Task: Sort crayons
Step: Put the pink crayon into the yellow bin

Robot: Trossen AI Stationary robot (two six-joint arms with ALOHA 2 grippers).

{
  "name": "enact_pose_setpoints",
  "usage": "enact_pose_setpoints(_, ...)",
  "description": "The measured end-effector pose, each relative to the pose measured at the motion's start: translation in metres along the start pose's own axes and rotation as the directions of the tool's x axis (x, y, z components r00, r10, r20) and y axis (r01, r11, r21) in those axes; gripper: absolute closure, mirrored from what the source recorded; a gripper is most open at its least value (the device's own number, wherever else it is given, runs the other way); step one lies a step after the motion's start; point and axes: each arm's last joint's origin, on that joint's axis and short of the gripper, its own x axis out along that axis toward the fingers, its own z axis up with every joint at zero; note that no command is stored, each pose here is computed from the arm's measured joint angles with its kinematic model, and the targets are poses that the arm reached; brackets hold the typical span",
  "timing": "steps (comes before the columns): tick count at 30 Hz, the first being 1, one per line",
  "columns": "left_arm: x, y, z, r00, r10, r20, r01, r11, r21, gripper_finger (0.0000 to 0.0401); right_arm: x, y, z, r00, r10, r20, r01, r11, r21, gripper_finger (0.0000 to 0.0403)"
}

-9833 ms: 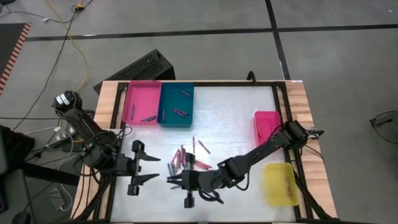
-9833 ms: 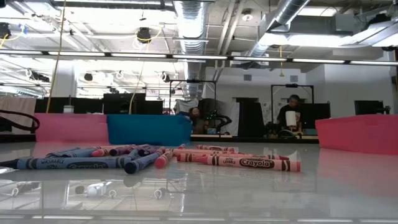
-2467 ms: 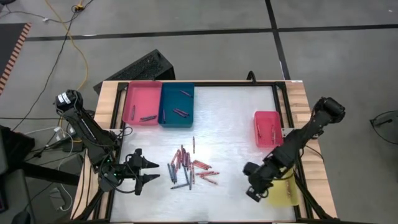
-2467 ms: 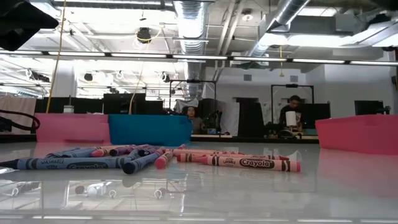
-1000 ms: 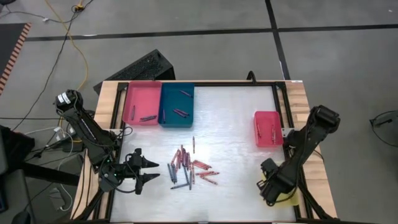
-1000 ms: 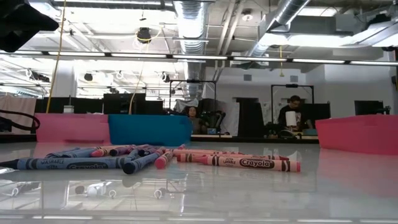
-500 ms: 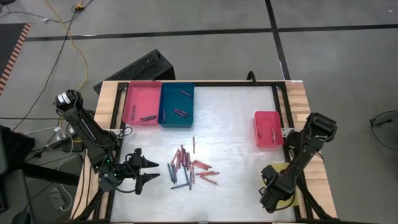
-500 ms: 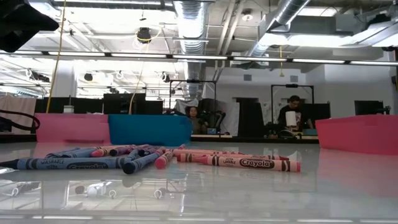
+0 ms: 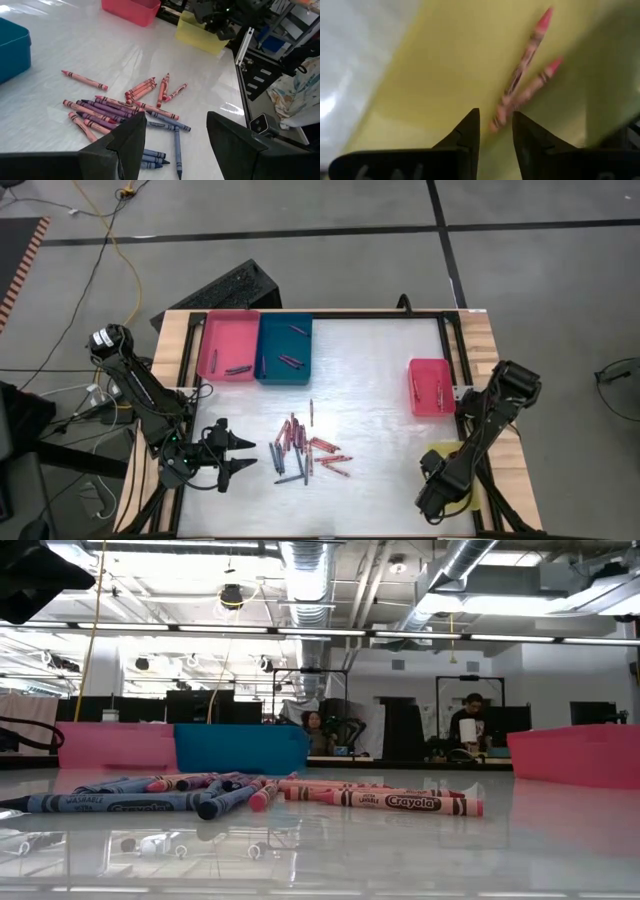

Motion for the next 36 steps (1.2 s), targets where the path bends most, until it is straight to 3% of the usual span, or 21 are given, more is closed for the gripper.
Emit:
enact_pose_setpoints(4,0.0,0.0,0.0,1.0,0.011,0.012,-0.011,1.0,0.0,0.0202,-0.015,0.005,0.0,0.994,0.01,-0.105,-0.022,0.994,-0.11,0.0295)
enact_pose_setpoints(10,0.0,0.001,0.001,1.0,0.02,0.023,-0.02,1.0,0.0,0.0202,-0.05,0.014,0.006,0.99,0.068,-0.127,-0.093,0.976,-0.199,0.0295)
enact_pose_setpoints(14,0.0,0.001,0.001,1.0,0.019,0.023,-0.019,1.0,0.0,0.0202,-0.077,0.023,0.012,0.98,0.178,-0.086,-0.194,0.951,-0.24,0.0295)
enact_pose_setpoints(18,0.0,0.001,0.001,1.0,0.02,0.023,-0.02,1.0,0.0,0.0202,-0.107,0.035,0.02,0.938,0.347,0.029,-0.322,0.896,-0.305,0.0295)
enact_pose_setpoints(21,0.0,0.001,0.001,1.0,0.02,0.023,-0.02,1.0,0.0,0.0202,-0.128,0.046,0.027,0.856,0.495,0.149,-0.411,0.826,-0.386,0.0295)
enact_pose_setpoints(25,0.0,0.001,0.001,1.0,0.019,0.022,-0.019,1.0,0.0,0.0202,-0.147,0.061,0.035,0.672,0.667,0.322,-0.455,0.715,-0.531,0.0295)
enact_pose_setpoints(29,0.0,0.001,0.001,1.0,0.019,0.022,-0.019,1.0,-0.001,0.0202,-0.164,0.075,0.038,0.465,0.777,0.424,-0.383,0.609,-0.695,0.0295)
enact_pose_setpoints(31,0.0,0.0,0.001,1.0,0.018,0.021,-0.018,1.0,-0.001,0.0202,-0.17,0.079,0.039,0.39,0.806,0.445,-0.322,0.572,-0.754,0.0295)
enact_pose_setpoints(33,0.0,0.0,0.001,1.0,0.016,0.018,-0.016,1.0,-0.001,0.0202,-0.175,0.081,0.04,0.335,0.817,0.47,-0.267,0.561,-0.784,0.0295)
enact_pose_setpoints(36,0.0,0.0,0.001,1.0,0.015,0.018,-0.015,1.0,-0.002,0.0202,-0.177,0.08,0.043,0.3,0.791,0.533,-0.209,0.599,-0.773,0.0295)
